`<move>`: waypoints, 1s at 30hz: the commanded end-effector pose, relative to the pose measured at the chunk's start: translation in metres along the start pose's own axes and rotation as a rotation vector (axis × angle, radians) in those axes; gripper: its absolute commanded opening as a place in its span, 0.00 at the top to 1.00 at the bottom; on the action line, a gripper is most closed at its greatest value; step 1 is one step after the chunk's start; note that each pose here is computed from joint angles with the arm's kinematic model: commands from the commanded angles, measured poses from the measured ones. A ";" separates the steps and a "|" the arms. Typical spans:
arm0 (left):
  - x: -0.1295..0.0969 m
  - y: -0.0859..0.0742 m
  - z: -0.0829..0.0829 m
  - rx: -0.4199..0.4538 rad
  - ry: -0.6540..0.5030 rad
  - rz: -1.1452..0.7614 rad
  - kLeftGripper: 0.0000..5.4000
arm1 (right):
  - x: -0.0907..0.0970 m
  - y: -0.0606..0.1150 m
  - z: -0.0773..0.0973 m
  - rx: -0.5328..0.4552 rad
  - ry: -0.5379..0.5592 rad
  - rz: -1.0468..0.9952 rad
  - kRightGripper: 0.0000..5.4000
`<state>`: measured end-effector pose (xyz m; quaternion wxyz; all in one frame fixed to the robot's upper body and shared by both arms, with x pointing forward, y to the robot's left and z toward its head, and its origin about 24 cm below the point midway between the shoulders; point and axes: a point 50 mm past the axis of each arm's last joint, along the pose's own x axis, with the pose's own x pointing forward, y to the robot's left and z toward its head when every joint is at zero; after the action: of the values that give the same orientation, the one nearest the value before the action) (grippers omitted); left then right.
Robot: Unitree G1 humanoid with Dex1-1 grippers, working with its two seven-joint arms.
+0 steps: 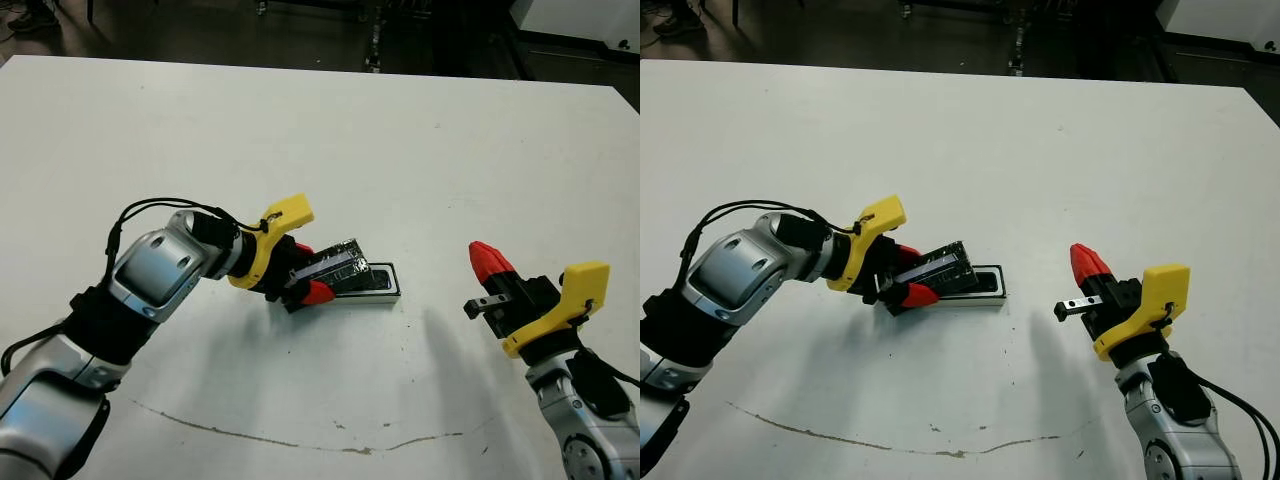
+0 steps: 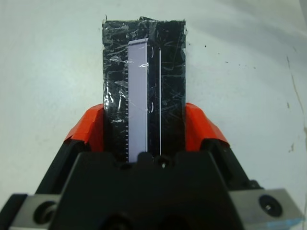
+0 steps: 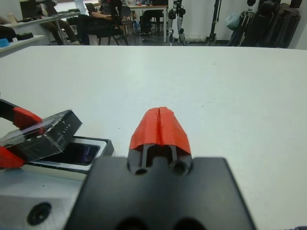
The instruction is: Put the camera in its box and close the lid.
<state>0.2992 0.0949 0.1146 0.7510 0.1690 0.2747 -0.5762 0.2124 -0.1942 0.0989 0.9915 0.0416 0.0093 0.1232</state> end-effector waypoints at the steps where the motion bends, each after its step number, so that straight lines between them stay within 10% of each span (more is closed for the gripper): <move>1: 0.014 -0.004 -0.007 -0.012 0.026 -0.037 0.41 | -0.001 -0.003 0.000 -0.015 0.017 -0.018 1.00; 30: 0.040 -0.014 0.000 0.040 -0.021 -0.116 0.41 | -0.001 -0.003 -0.001 -0.012 0.009 -0.015 1.00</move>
<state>0.3038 0.0745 0.1078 0.7340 0.1879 0.2431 -0.6057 0.2125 -0.1942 0.0986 0.9918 0.0410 0.0097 0.1207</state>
